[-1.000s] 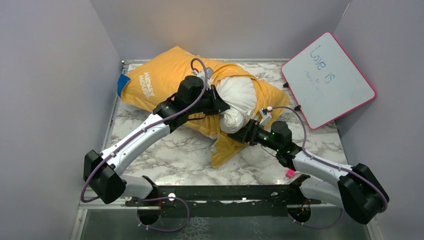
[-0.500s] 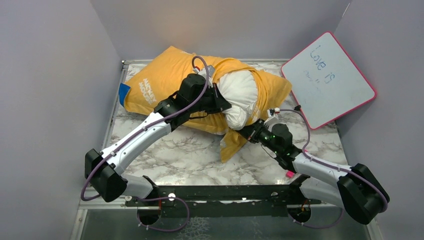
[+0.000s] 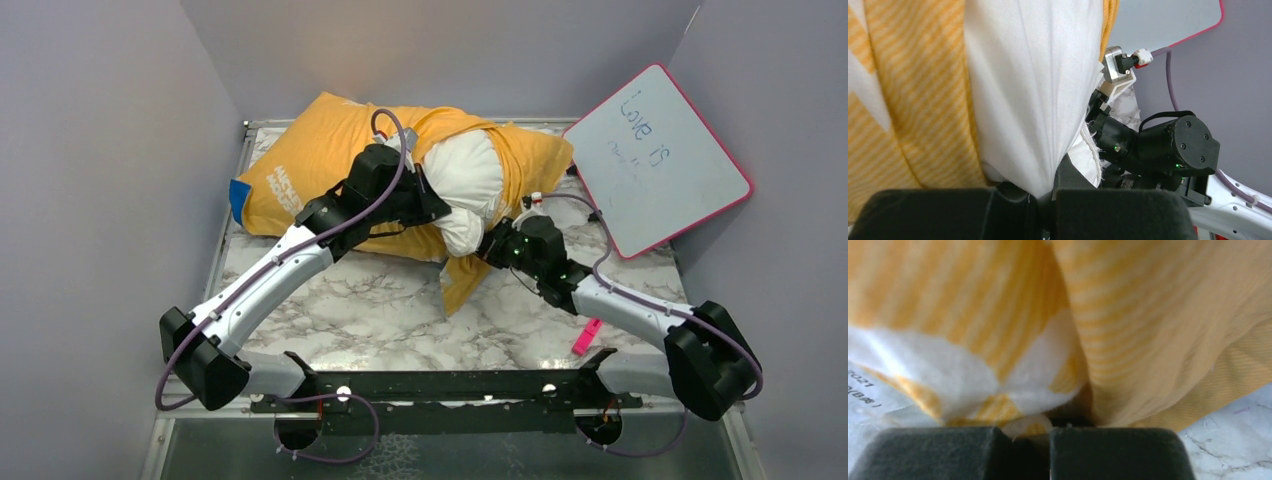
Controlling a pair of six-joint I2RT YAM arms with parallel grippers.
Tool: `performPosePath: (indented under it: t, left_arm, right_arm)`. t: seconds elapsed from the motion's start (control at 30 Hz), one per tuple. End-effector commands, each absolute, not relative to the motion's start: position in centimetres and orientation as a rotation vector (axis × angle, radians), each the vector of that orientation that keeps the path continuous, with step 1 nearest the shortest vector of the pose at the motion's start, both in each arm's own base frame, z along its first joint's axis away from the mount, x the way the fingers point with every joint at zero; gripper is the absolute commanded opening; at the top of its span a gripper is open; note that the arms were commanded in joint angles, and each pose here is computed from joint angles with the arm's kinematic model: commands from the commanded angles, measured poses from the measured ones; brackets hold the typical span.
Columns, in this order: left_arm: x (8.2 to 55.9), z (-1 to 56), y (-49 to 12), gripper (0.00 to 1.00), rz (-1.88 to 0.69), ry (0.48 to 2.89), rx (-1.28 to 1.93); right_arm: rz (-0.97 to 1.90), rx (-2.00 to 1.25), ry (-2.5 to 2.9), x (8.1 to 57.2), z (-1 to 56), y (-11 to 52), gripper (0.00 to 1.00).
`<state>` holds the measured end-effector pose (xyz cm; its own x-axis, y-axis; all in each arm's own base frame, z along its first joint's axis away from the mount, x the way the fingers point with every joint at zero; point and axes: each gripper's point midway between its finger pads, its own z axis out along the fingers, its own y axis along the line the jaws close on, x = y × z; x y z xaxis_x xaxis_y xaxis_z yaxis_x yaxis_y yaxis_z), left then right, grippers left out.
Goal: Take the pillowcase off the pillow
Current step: Remove the pillow from the pillowcase.
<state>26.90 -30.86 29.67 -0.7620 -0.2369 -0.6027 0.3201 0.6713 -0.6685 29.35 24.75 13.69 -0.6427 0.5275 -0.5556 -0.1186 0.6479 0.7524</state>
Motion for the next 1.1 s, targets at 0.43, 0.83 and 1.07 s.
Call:
performPosePath:
  t: [0.43,0.83,1.07]
  left_arm:
    - [25.6,29.6,-28.4,0.00,-1.029,2.056,0.100]
    - [22.3,24.5,-26.8,0.00,-1.051,2.179,0.086]
    - [21.3,22.8,-25.9,0.00,-1.030,2.223,0.068]
  right_arm:
    - [0.559,0.214,2.362,22.2,14.2,16.1,0.58]
    - [0.625,0.168,2.351,25.3,17.7,19.2,0.64]
    - [0.685,0.095,2.382,26.5,17.5,21.5,0.46]
